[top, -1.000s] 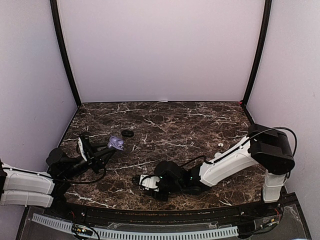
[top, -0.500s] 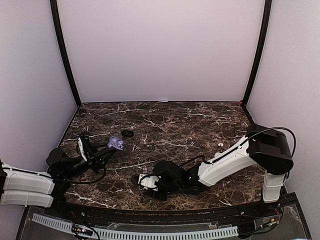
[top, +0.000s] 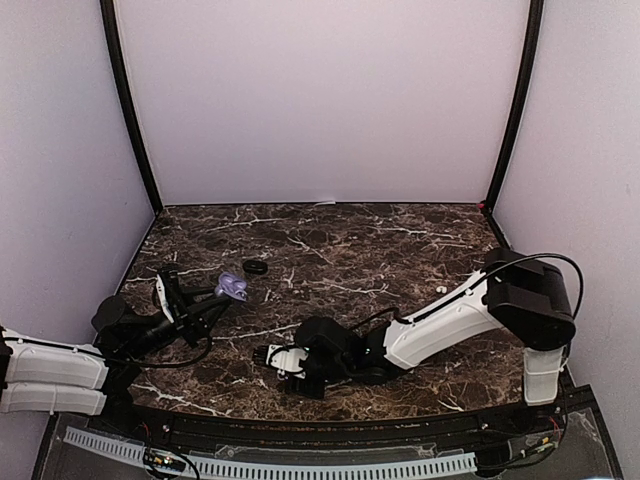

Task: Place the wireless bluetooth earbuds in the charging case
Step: Move the left earbud to the center of the board.

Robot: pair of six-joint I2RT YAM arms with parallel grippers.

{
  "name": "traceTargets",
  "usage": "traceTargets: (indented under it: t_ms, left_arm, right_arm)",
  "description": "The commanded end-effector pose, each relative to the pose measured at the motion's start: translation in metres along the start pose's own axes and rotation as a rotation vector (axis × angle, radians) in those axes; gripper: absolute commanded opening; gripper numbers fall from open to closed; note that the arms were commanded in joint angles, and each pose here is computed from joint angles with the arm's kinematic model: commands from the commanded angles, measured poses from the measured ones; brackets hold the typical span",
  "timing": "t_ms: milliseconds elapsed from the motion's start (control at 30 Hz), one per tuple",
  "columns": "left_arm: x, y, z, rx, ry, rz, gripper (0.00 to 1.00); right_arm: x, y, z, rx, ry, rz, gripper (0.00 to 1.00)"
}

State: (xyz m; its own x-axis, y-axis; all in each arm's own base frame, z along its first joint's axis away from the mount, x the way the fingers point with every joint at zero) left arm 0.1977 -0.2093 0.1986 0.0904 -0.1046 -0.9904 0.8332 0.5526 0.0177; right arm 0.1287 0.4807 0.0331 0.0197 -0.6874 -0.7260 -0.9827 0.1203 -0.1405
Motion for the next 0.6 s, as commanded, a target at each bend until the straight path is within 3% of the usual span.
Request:
traceTargets:
  t_ms: [0,200,567]
  left_arm:
    - [-0.002,0.001,-0.003,-0.009,-0.013,0.016,0.18]
    - [-0.001,0.002,-0.003,-0.011,-0.010,0.015,0.18]
    - [-0.001,0.001,-0.002,-0.007,-0.008,0.014,0.18]
  right_arm:
    - [0.001,-0.002,0.006,-0.060,0.020,0.052,0.49]
    - [0.005,-0.001,0.003,-0.145,0.045,0.097,0.42]
    - [0.005,-0.014,-0.018,-0.099,0.001,0.147,0.25]
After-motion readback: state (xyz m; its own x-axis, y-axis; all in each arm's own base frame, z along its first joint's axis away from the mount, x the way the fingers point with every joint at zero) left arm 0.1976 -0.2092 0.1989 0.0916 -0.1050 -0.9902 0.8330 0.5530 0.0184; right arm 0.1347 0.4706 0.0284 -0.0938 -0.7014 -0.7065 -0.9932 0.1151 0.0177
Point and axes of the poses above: each gripper's point midway between its finger pads, its own z axis out along the fingers, its own y axis along the line the jaws close on, x = y × z, the point moved 1 cm from there along -z, back along the fingers, and after that the axes turned 3 degrees about z, right-handed, at the moved point
